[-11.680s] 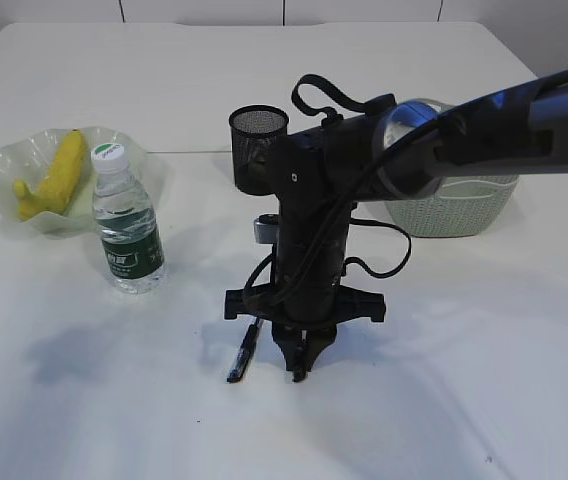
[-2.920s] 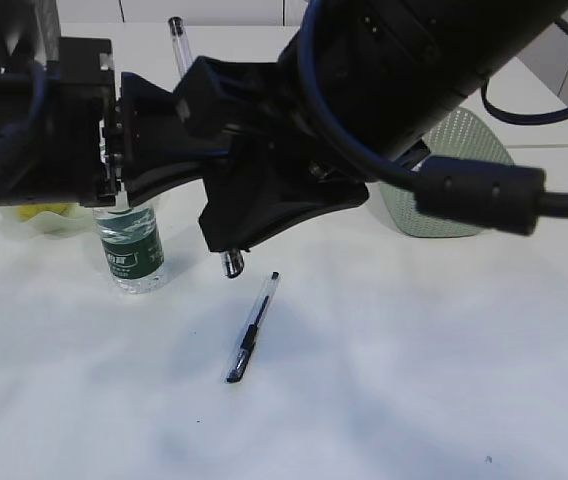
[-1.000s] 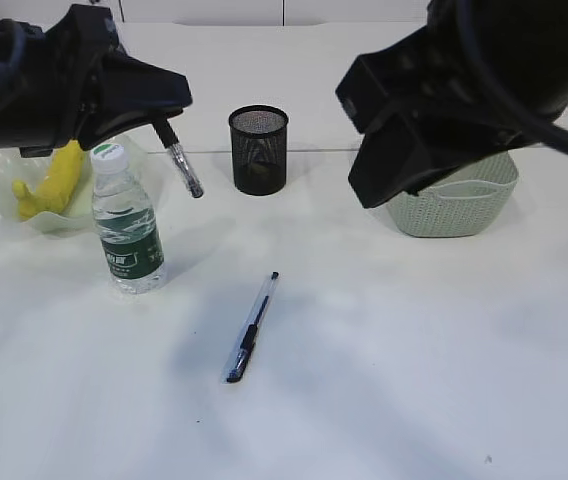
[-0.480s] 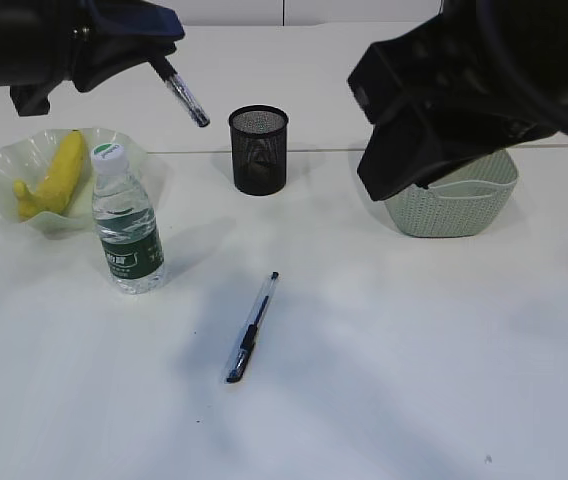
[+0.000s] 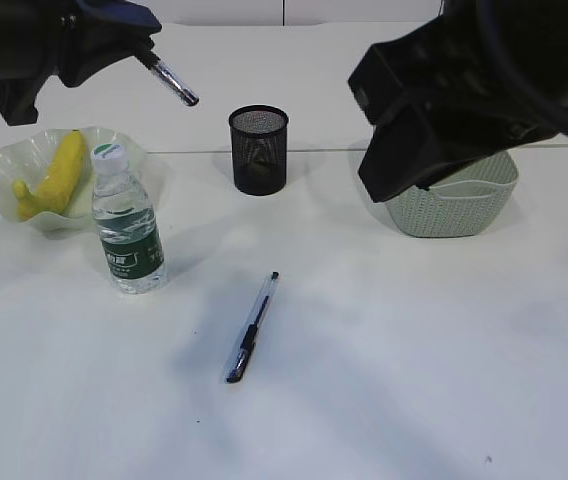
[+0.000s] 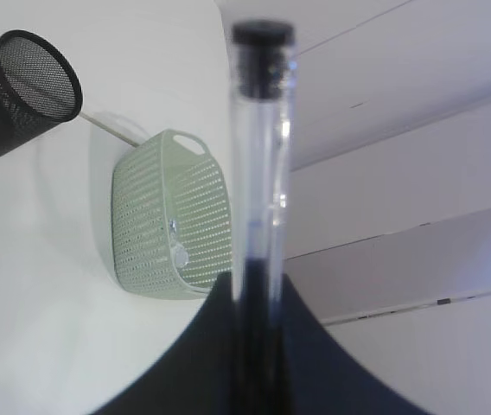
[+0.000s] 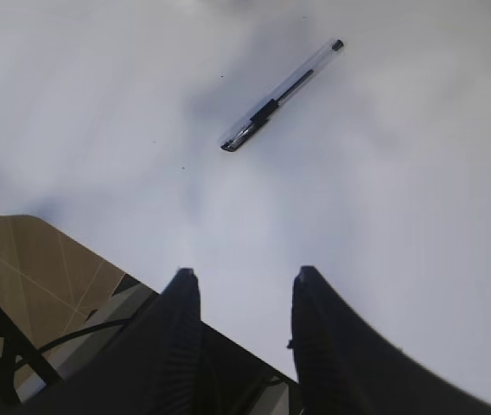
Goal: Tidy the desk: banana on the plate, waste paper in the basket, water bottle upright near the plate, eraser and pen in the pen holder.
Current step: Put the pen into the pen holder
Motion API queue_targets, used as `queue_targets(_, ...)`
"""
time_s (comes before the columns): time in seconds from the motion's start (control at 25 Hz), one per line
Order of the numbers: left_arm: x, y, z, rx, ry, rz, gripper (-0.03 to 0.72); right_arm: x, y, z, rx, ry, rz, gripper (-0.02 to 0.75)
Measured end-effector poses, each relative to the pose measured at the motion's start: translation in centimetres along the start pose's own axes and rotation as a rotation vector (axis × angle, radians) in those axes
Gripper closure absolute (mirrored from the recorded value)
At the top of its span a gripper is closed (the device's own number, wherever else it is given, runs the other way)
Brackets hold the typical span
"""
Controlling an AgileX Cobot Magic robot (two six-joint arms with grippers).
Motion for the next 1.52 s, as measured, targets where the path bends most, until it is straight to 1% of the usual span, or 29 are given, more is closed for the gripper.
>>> queue_targets(0.08, -0.1, 0.0, 0.1, -0.008, 0.028, -0.009, 0.663, 0.0, 0.0, 0.0, 0.0, -0.001, 0.0, 0.468)
queue_targets(0.28, -0.3, 0.0, 0.3, -0.02, 0.054, -0.023, 0.663, 0.0, 0.0, 0.0, 0.0, -0.002, 0.0, 0.468)
queue_targets(1.0, -0.4, -0.1, 0.6, -0.032, 0.065, -0.029, 0.664, 0.0, 0.0, 0.0, 0.0, -0.005, 0.0, 0.468)
queue_targets(1.16, -0.4, -0.2, 0.7, -0.035, 0.099, -0.027, 0.664, 0.0, 0.0, 0.0, 0.0, -0.005, 0.0, 0.468)
queue_targets(1.24, -0.2, -0.6, 0.9, -0.034, 0.138, -0.014, 0.664, 0.0, 0.0, 0.0, 0.0, -0.007, 0.0, 0.468)
queue_targets(1.36, 0.8, -1.8, 1.6, -0.036, 0.193, 0.045, 0.664, 0.0, 0.0, 0.0, 0.0, -0.007, 0.0, 0.468)
queue_targets(1.44, 1.4, -2.9, 2.1, -0.038, 0.211, 0.083, 0.664, 0.0, 0.0, 0.0, 0.0, -0.007, 0.0, 0.468)
queue_targets(1.52, 1.6, -3.9, 2.2, -0.028, 0.222, 0.112, 0.664, 0.0, 0.0, 0.0, 0.0, -0.007, 0.0, 0.468)
Point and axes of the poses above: a point on each arm's last joint axis where the gripper is mounted, y pointing back along that axis away from the gripper, z along the wrist's bending axis when the last joint is at zero, x = y × z, the point moved 6 cm from there along -y, pointing out along that axis toward the gripper, and after that the axes turned 3 degrees about -y, right-handed, at the moved point
